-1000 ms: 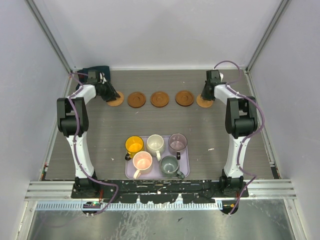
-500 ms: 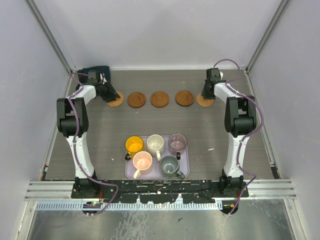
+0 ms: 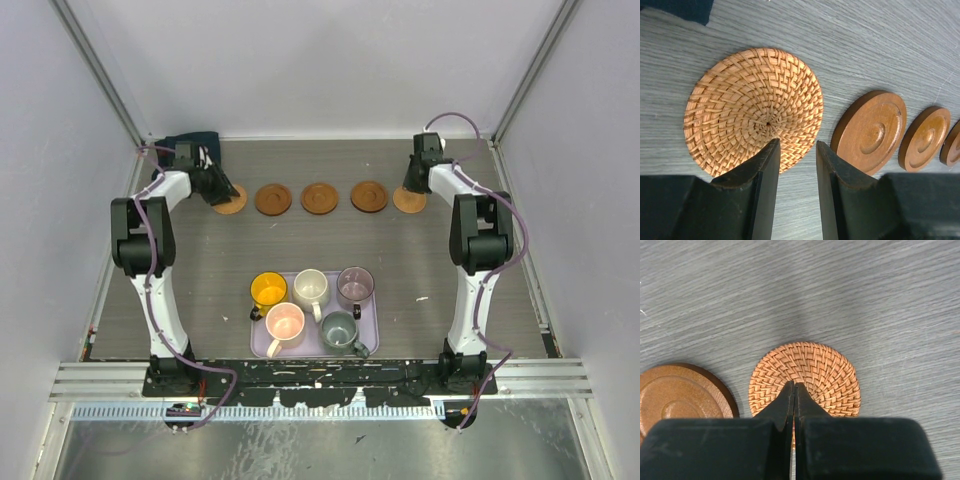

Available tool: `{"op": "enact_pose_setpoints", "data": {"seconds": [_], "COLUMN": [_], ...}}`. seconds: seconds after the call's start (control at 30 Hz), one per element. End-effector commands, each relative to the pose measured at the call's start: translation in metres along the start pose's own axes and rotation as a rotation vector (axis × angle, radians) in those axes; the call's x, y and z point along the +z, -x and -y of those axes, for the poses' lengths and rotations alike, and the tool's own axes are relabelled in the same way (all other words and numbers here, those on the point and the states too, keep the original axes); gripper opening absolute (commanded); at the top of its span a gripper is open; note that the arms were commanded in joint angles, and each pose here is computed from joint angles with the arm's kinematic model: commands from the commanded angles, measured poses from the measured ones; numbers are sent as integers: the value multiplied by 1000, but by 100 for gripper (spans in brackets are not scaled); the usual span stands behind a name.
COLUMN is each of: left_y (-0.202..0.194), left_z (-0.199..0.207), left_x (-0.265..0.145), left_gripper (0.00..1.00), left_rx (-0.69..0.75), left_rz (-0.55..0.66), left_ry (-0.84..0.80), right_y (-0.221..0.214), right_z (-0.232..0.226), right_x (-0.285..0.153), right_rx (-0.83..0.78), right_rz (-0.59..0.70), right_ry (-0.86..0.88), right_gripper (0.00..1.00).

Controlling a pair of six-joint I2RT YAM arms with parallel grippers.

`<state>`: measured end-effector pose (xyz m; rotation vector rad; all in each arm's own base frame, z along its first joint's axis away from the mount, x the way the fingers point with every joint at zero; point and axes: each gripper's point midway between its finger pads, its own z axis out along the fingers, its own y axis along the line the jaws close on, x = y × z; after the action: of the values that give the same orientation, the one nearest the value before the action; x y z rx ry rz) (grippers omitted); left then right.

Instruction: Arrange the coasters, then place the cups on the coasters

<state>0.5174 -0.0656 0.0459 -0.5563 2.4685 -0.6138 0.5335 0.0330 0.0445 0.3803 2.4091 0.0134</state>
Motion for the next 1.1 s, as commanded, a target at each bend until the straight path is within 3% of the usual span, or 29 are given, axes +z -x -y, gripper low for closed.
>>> {"op": "enact_pose_setpoints", "data": {"seconds": [0.0, 0.33, 0.57, 0.7, 0.83, 0.9, 0.97, 1.07], "left_y": [29, 42, 35, 31, 27, 26, 22, 14], "left_z": [32, 56, 65, 69, 76, 81, 84, 88], "left_x": [-36, -73, -121, -151, -180, -194, -207, -226], "left_gripper": [37, 39, 38, 39, 40, 40, 41, 45], "left_rx": [64, 94, 152, 188, 216, 231, 246, 263], "left_rz": [111, 191, 271, 329, 396, 424, 447, 477], "left_ry": [-68, -117, -136, -145, -169, -184, -196, -219], "right_y": [62, 84, 111, 119, 124, 129, 132, 130], "right_z": [-19, -22, -20, -13, -10, -9, -6, -1], "right_x": [-51, -110, -198, -240, -262, -270, -273, -274], "right_rx": [3, 23, 69, 74, 95, 120, 158, 195], "right_rz": [191, 326, 537, 636, 679, 698, 708, 742], "right_ry": [82, 156, 235, 251, 263, 266, 257, 251], "right_gripper": [1, 1, 3, 21, 59, 72, 77, 74]}}
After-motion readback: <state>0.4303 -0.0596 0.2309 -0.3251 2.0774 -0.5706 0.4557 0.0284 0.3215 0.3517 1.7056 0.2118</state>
